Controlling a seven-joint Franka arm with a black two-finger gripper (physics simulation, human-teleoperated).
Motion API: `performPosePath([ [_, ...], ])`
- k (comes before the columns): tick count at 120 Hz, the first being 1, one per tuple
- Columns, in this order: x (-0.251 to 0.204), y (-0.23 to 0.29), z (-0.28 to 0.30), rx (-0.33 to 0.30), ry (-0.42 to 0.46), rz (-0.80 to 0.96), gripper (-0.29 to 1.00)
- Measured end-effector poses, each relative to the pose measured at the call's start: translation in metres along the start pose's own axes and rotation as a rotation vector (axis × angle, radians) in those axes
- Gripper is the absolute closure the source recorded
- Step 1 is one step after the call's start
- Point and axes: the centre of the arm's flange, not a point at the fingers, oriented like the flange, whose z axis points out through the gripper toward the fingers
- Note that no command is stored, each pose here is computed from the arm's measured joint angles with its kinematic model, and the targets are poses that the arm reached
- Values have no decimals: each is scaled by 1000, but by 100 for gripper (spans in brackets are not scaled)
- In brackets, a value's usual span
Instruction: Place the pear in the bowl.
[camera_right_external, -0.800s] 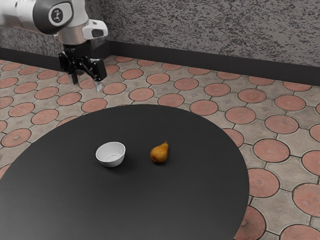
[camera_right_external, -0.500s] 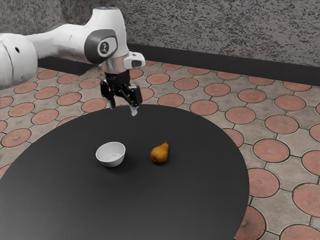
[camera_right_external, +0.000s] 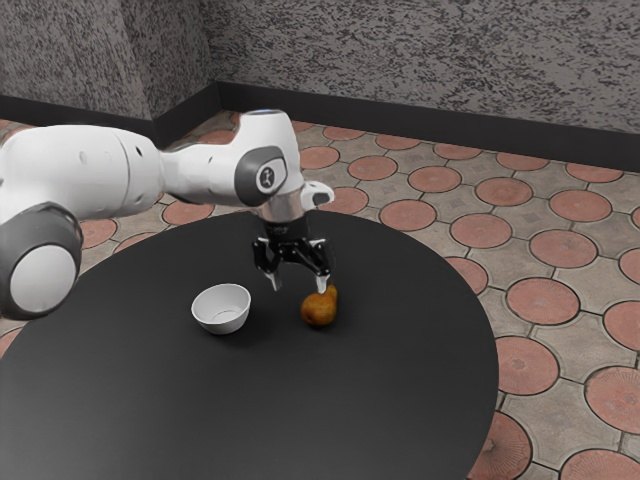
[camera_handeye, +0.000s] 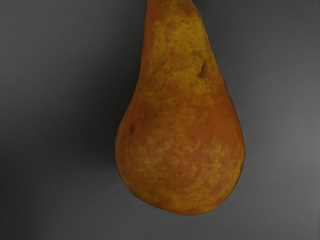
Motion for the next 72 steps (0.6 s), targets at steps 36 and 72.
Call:
performPosePath([
  [36, 20, 12, 28, -19, 26, -70, 0],
  [72, 27, 7, 42, -11, 28, -113, 0],
])
